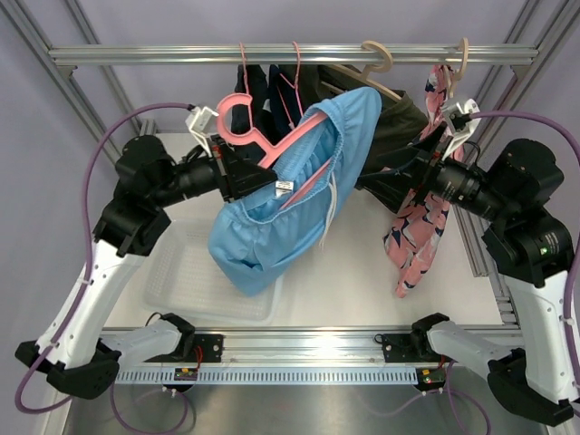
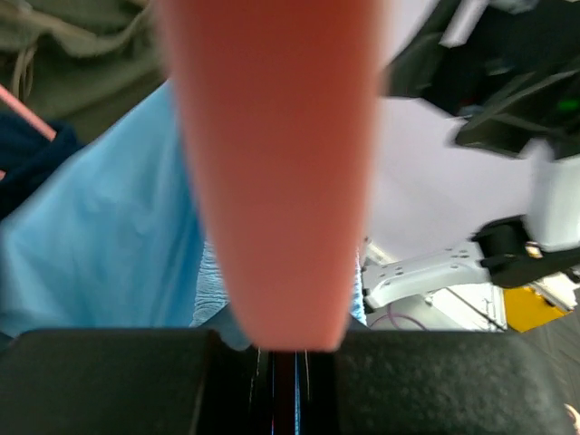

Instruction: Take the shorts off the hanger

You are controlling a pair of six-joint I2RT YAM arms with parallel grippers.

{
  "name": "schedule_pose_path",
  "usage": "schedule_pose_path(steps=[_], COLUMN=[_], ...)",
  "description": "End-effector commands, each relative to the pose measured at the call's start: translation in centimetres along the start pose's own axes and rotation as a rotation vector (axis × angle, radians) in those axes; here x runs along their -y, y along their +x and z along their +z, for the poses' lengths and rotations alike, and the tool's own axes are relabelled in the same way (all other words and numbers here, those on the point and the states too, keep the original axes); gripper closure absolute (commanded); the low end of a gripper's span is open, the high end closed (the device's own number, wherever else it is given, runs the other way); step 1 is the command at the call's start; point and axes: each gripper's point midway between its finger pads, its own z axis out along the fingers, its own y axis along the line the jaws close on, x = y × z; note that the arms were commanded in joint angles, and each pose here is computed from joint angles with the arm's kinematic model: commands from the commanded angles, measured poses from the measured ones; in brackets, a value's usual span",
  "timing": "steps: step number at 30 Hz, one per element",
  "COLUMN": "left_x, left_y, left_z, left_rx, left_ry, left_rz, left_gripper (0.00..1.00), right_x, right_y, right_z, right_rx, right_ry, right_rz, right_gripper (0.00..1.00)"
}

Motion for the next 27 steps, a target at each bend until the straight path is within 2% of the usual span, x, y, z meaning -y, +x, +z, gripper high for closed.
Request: schedule_pose_path(steps=[1,8,12,14,17,20,21,23,24,27], left_x=[0.1,-1.6,-1.2,-1.1,-1.1,-0.8,-0.7,-0.9,-1.0,-1.2], left_y=[-1.5,1.5,2.3,2.6,3.3,3.8,3.8,4.3,4.4,4.9], left_z=[1.5,4.4,5.0,5.0,4.9,4.7,4.5,4.2,3.9,2.5], left_rx=[0.063,-0.025,-0.039,-0.046,-0.064,-0.072,-0.074,-0.086,-0.092,-0.115], left_ry=[-0.027,-0.071,-0.055,-0.050,-0.048,-0.037,-0.036,-0.047,-0.056,-0.088], left_rz=[0.104,0.091,0.088,0.085,0.076,0.071,0.072,0.069,0.080,0.111], left_gripper=[1.00,1.00,1.00,1.00,1.00,1.00,1.00,1.00,1.00,1.00], right_x=[2.8,7.4,10.1,10.7,11.3,11.8,12.0,12.0,12.3,12.9], right_y=[0.2,2.5,3.5,3.9,4.0,4.0,3.9,3.3,2.9,0.3], right_z=[0.1,0.7,2.0,2.9,4.1,4.8,4.9,4.7,4.5,3.2], right_rx=[0.023,0.010,-0.019,-0.036,-0.049,-0.056,-0.055,-0.041,-0.031,0.036], right_ry=[0.164,0.363,0.444,0.448,0.446,0.452,0.455,0.465,0.484,0.547], right_rz=[0.063,0.136,0.150,0.164,0.155,0.129,0.117,0.097,0.072,-0.009], right_gripper=[0.19,0.16,0.17,0.21,0.35,0.54,0.70,0.95,1.00,1.00])
